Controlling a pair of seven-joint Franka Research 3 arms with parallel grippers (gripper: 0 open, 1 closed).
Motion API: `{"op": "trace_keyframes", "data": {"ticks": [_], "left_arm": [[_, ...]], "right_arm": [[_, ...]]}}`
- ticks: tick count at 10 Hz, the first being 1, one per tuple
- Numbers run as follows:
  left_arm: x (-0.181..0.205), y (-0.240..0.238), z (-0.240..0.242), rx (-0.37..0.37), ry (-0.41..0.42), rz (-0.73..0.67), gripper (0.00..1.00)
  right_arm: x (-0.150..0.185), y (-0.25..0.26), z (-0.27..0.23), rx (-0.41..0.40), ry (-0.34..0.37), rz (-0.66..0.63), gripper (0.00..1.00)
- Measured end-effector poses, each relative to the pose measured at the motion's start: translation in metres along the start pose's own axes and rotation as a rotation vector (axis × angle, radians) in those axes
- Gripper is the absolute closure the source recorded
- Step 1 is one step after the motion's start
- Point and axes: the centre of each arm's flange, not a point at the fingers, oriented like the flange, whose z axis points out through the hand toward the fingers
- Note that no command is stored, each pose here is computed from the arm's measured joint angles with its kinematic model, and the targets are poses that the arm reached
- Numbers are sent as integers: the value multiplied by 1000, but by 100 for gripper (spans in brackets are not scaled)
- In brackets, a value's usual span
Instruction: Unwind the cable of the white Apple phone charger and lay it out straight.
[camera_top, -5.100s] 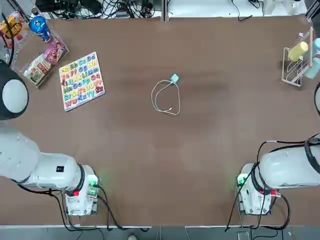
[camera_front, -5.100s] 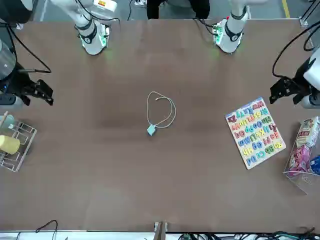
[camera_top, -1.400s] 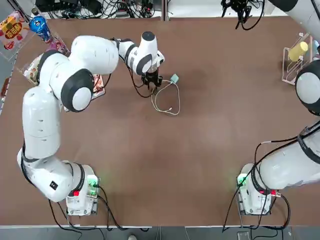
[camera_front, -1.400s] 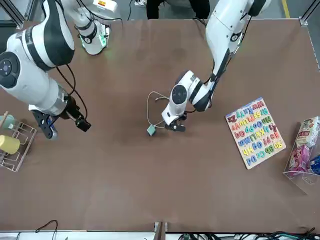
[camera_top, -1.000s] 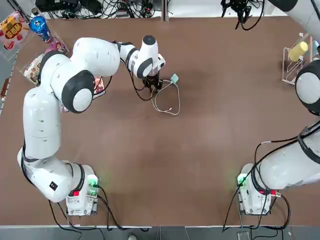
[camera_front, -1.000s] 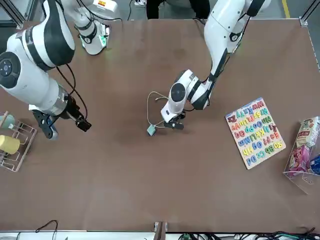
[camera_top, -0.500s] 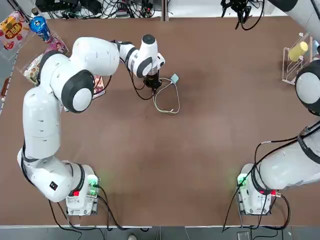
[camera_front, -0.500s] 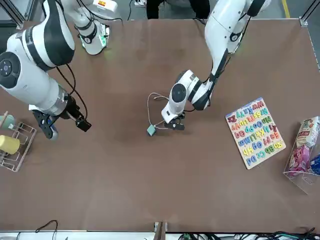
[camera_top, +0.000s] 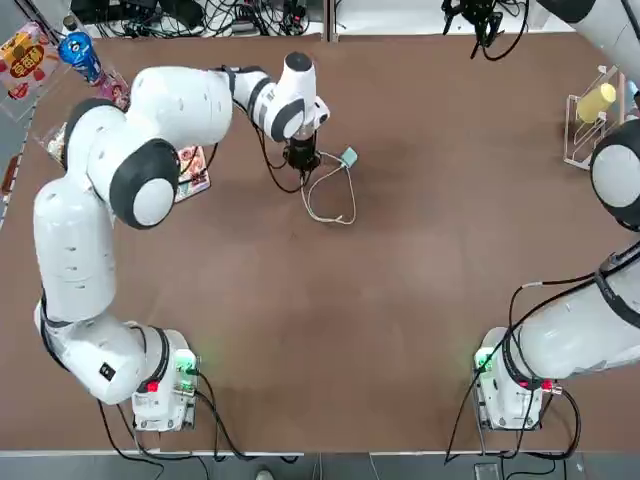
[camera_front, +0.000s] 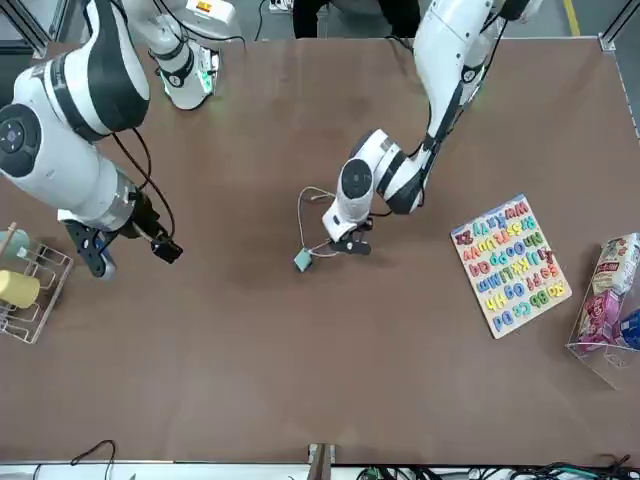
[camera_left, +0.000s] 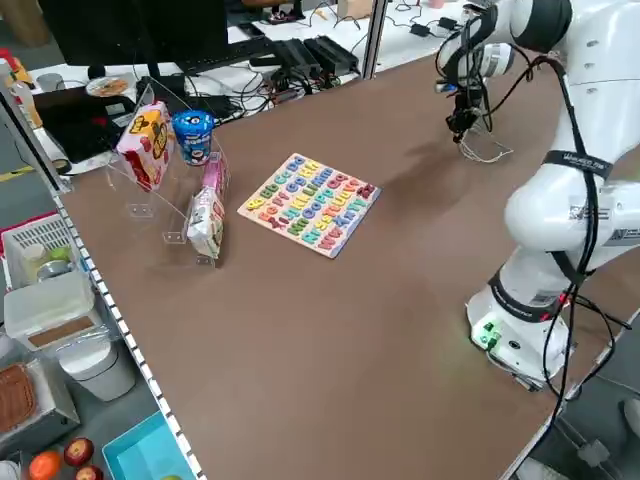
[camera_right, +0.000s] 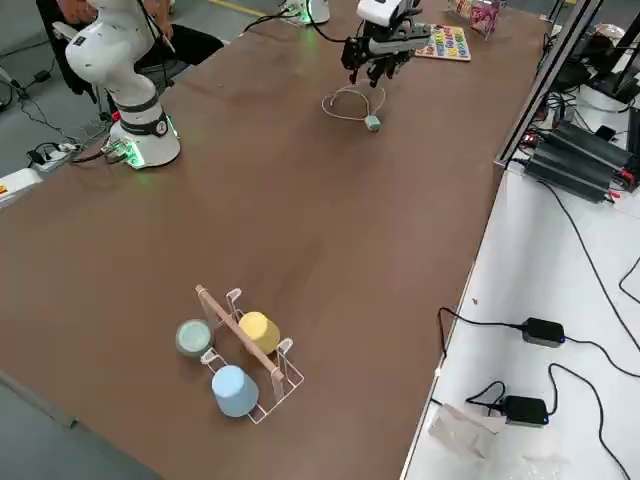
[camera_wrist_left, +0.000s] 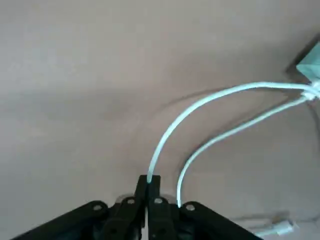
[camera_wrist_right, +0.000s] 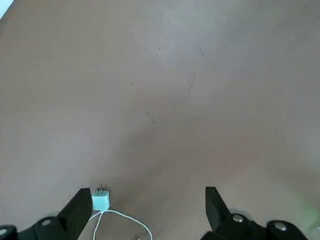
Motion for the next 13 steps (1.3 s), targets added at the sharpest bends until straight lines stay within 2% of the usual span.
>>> {"op": "trace_keyframes", "data": {"ticks": [3,9,13], "left_arm": [[-11,-13,-16,125,-48,17,97],[-25,-29,-105,263,-189,-24,97],[-46,-32,-113,355,-315,-22,97]], "right_arm": [[-2,-4,7,-8,-6,-6,0],[-27,-25,28,-36,-20,-40,0],[-51,-53,60,-37,-18,-95,0]]}}
